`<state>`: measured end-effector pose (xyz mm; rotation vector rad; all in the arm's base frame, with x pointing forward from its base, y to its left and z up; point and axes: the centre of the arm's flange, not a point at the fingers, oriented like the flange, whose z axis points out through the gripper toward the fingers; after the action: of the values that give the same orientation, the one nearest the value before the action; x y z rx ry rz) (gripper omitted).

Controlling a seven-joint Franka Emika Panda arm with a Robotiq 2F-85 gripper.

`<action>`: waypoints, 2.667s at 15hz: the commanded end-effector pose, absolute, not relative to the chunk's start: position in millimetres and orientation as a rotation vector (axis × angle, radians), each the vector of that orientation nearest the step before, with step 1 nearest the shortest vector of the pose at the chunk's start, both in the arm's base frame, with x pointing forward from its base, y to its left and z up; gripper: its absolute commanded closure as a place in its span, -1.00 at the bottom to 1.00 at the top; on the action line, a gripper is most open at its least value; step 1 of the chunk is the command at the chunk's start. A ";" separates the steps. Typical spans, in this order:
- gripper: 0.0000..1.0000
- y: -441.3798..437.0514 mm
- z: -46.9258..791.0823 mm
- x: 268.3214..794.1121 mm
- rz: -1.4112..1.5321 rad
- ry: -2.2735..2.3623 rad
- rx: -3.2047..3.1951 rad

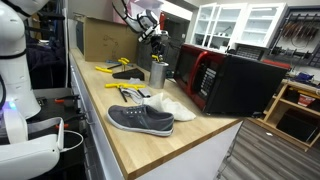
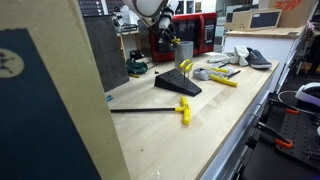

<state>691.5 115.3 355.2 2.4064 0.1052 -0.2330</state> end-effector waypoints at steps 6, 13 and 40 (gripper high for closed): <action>0.92 117.3 379.9 691.8 -0.230 0.074 2.374; 0.92 128.6 432.5 690.5 -0.049 0.061 2.438; 0.92 213.7 431.6 585.2 0.714 -0.067 3.153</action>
<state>630.8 230.7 426.8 3.1815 0.0953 0.6335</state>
